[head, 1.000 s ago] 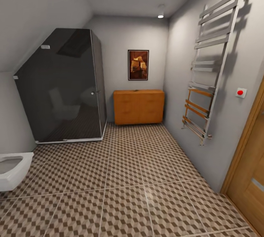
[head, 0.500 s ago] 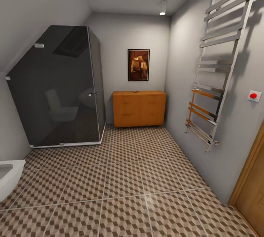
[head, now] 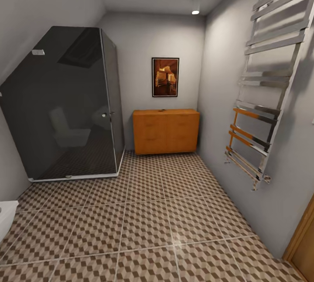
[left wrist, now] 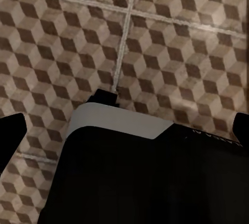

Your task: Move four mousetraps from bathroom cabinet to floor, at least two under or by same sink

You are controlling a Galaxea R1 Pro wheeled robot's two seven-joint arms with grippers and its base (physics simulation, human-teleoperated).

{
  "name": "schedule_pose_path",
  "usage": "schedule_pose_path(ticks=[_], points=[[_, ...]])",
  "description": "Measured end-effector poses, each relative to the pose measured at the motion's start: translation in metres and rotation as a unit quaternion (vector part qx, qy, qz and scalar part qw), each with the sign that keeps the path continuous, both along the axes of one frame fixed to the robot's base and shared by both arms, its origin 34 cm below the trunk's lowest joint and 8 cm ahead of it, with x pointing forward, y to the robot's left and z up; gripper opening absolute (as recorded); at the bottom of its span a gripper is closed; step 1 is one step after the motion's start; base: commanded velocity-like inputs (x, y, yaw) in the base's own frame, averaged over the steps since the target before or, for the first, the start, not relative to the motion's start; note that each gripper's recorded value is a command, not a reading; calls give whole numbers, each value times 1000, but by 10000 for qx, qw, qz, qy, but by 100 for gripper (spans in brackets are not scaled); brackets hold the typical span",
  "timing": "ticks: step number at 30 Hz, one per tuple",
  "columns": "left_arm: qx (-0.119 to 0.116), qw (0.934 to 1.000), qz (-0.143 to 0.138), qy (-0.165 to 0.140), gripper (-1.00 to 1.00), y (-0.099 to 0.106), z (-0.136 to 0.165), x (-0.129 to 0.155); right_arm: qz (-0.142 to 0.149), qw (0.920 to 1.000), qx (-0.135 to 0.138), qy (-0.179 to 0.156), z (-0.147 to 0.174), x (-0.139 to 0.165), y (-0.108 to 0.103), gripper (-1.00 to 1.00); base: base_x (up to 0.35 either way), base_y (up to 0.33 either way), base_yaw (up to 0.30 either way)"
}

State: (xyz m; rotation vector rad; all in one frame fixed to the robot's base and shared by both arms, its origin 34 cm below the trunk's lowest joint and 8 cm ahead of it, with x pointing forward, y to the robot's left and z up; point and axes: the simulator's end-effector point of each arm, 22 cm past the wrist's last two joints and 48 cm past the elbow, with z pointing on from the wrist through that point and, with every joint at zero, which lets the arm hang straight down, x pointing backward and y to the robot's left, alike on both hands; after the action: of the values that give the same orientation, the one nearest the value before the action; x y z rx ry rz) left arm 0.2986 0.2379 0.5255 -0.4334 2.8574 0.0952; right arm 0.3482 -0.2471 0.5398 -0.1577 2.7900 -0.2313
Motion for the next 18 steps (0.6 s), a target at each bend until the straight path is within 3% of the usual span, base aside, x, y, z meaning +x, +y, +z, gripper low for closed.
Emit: schedule_pose_path(ticks=[18], points=[[7,10000,11,-34,100,1,1,2,10,10000,52,8,0,0,4,100,323,0,0]])
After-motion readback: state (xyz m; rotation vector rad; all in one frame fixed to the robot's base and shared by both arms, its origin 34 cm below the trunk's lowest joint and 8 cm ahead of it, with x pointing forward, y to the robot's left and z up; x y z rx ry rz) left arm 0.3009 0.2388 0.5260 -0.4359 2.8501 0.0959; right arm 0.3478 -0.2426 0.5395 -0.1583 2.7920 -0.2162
